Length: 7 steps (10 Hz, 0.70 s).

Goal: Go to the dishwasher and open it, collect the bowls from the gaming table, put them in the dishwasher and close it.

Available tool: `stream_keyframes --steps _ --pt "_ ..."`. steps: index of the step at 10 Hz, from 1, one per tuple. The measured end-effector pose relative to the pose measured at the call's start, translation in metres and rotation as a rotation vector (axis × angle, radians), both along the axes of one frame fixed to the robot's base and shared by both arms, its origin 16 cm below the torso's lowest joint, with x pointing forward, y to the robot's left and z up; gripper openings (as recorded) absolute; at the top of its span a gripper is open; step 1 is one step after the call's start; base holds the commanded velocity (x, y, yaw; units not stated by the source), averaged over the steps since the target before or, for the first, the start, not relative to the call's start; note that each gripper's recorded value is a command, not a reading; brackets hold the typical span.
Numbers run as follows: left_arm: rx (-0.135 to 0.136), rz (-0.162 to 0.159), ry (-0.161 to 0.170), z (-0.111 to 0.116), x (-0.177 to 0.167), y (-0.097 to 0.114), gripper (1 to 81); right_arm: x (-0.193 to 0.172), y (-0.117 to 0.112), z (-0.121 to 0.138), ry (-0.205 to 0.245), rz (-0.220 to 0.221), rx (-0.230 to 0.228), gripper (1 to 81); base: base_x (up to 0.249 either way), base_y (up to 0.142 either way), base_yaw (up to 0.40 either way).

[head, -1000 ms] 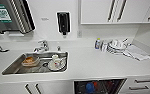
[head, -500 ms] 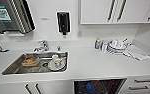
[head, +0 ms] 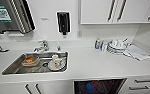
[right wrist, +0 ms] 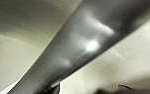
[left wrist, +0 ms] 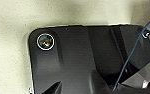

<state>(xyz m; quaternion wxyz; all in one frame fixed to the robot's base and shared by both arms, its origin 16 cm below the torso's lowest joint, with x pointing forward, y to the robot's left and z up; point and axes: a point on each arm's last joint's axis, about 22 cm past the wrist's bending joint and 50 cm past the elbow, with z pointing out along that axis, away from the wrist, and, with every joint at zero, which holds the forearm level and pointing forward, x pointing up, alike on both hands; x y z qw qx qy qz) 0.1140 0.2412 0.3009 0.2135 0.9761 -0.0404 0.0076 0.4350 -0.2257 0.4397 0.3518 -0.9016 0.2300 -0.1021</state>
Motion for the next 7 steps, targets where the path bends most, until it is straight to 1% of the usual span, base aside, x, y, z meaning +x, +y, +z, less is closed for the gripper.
stream_keyframes --steps 1,2,3,4,5,6,7 --pt "0.000 0.000 0.000 0.000 0.000 0.000 81.1 0.034 0.004 0.020 -0.051 -0.023 0.030 81.1 0.000 0.000 0.000" --pt "0.002 0.000 0.000 0.000 0.000 0.002 81.1 0.041 0.004 0.031 -0.065 -0.018 0.042 81.1 0.000 0.000 0.000" --pt "0.003 0.000 0.000 0.000 0.000 0.003 81.1 0.032 0.004 0.031 -0.038 0.002 0.037 81.1 0.000 0.000 0.000" --pt "0.001 0.001 0.000 0.000 0.000 0.001 81.1 0.018 0.007 0.026 -0.004 0.026 0.026 81.1 0.000 0.000 0.000" --pt "0.003 0.002 0.000 0.000 0.000 0.002 81.1 0.001 0.007 0.018 0.019 0.054 0.010 81.1 0.000 0.000 0.000" --pt "0.000 0.003 0.000 0.000 0.000 0.000 81.1 -0.024 -0.002 0.002 0.053 0.079 -0.026 81.1 0.000 0.000 0.000" --pt "-0.005 0.003 0.000 0.000 0.000 -0.004 81.1 -0.067 -0.018 -0.019 0.103 0.113 -0.075 81.1 0.000 0.000 0.000"
